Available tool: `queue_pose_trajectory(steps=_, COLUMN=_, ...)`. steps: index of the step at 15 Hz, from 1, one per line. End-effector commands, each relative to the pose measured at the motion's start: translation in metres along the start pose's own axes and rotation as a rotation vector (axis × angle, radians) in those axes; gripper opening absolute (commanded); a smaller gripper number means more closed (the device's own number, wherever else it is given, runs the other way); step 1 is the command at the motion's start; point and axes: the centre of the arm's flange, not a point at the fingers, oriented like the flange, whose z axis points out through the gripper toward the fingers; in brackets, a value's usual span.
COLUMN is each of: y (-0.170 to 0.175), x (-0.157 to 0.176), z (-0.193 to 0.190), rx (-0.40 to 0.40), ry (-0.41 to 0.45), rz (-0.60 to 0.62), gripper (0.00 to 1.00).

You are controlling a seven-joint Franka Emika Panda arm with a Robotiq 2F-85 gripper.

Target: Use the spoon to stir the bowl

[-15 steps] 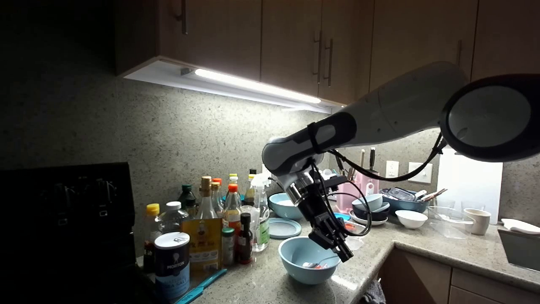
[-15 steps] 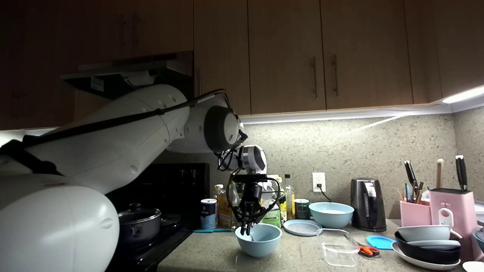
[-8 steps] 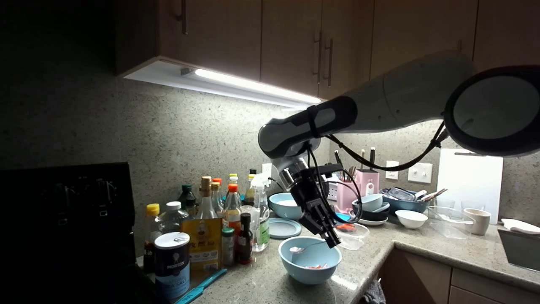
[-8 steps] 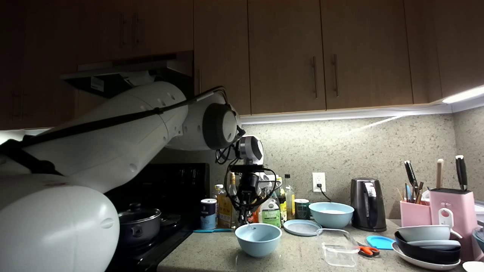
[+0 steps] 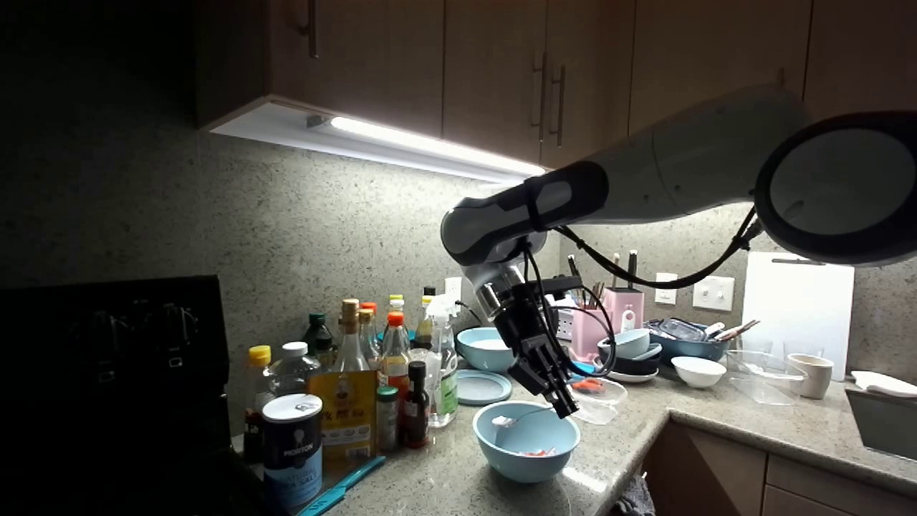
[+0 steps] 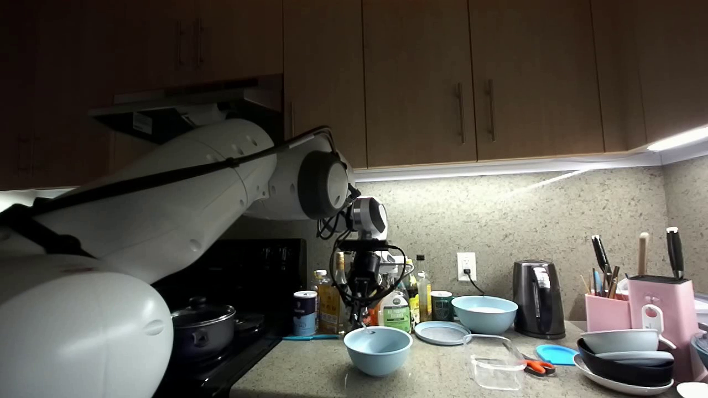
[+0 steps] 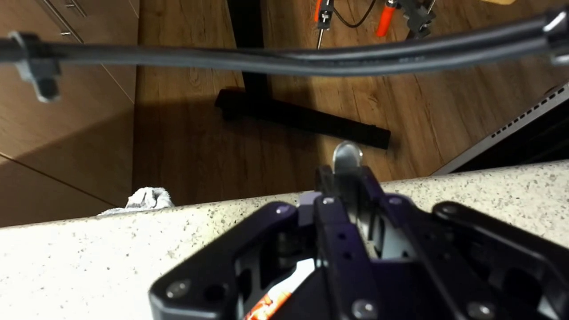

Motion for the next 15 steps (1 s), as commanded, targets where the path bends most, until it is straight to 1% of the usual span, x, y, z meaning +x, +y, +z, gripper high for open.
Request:
queue_pose_trajectory(steps=1, y=0.009, x=-0.011, z=0.001, rx=0.063, ry=0.005, rz=-0.019, gripper=0.04)
queue_pose_trajectory(steps=2, y=0.011, x=-0.011, z=0.001, rx=0.074, ry=0.006, rz=-0.017, gripper=0.04)
queue_pose_trajectory(steps=3, y=0.006, x=0.0, z=0.0, rx=0.029, ry=0.002, rz=0.001, gripper=0.04)
queue_pose_trajectory(steps=4, y=0.008, x=0.0, z=0.001, rx=0.03, ry=0.002, rz=0.003, gripper=0.15)
queue_pose_trajectory(steps=8, y=0.005, x=0.002, z=0.003, rx=0.028, ry=-0.003, rz=0.001, gripper=0.15)
queue_pose_trajectory(steps=9, y=0.005, x=0.003, z=0.004, rx=0.028, ry=-0.003, rz=0.0, gripper=0.04)
queue_pose_trajectory(steps=11, y=0.006, x=0.006, z=0.007, rx=0.03, ry=-0.038, rz=0.009, gripper=0.04)
queue_pose_trajectory(steps=14, y=0.014, x=0.001, z=0.01, rx=0.024, ry=-0.043, rz=0.065, gripper=0.04)
queue_pose_trajectory(steps=15, y=0.017, x=0.001, z=0.013, rx=0.024, ry=-0.061, rz=0.079, gripper=0.04)
